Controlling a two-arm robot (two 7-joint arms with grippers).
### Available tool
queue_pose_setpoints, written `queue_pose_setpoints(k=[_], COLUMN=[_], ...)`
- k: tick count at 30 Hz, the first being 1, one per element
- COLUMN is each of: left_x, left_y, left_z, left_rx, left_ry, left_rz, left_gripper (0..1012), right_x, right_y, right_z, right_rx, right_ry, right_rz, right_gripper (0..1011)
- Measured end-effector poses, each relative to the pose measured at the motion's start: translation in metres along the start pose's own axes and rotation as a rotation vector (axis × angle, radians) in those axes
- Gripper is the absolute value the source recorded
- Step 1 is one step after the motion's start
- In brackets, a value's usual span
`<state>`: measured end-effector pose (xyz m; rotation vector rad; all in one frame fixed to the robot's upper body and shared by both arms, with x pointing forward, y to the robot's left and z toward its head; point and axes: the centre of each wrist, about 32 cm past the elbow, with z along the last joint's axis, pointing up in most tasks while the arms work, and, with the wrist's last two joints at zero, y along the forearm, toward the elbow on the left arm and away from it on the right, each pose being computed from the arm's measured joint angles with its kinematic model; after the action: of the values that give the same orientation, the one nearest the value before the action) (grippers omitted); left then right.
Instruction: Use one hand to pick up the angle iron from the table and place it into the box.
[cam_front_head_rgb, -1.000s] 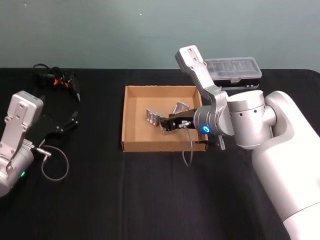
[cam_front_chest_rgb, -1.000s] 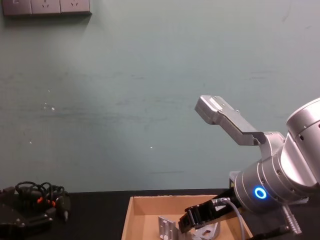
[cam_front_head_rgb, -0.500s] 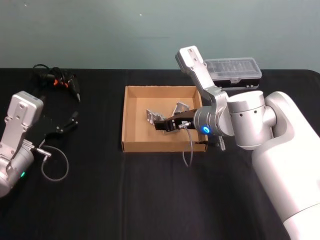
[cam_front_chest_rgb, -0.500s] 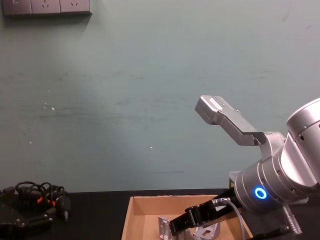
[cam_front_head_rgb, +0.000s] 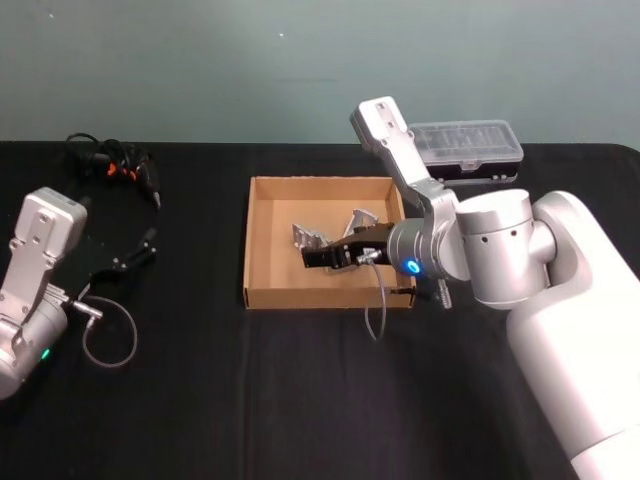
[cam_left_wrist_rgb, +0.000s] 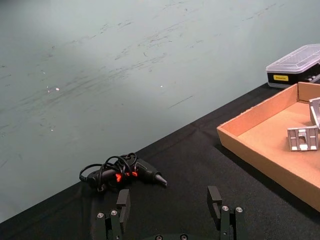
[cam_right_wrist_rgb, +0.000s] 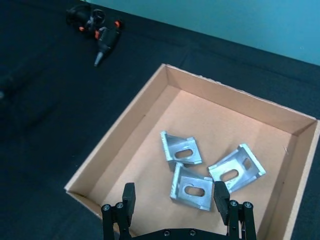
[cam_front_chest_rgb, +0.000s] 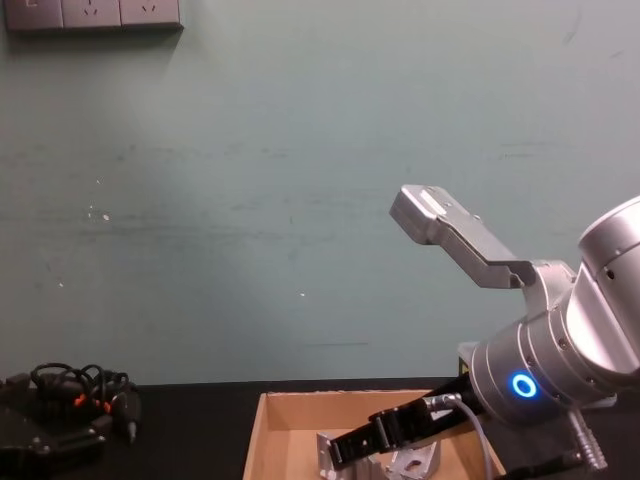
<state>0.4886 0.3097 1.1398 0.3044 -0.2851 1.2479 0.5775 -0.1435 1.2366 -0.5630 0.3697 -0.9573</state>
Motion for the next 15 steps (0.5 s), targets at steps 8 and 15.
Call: queue_pose_setpoints(k=[8, 15], left_x=[0.0000, 0.0000], left_y=[0.0000, 0.0000], left_z=[0.0000, 0.0000], left_rx=[0.000, 0.000], left_ry=[0.000, 0.000], left_rz=[0.000, 0.000], left_gripper=[1011, 1011], right_x=[-0.008, -0.018], right_y=[-0.016, -0.035], right_z=[-0.008, -0.029], right_rx=[0.079, 0.222], right_ry=[-0.043, -0.094], right_rz=[0.020, -0.087], right_gripper=[1000, 1000])
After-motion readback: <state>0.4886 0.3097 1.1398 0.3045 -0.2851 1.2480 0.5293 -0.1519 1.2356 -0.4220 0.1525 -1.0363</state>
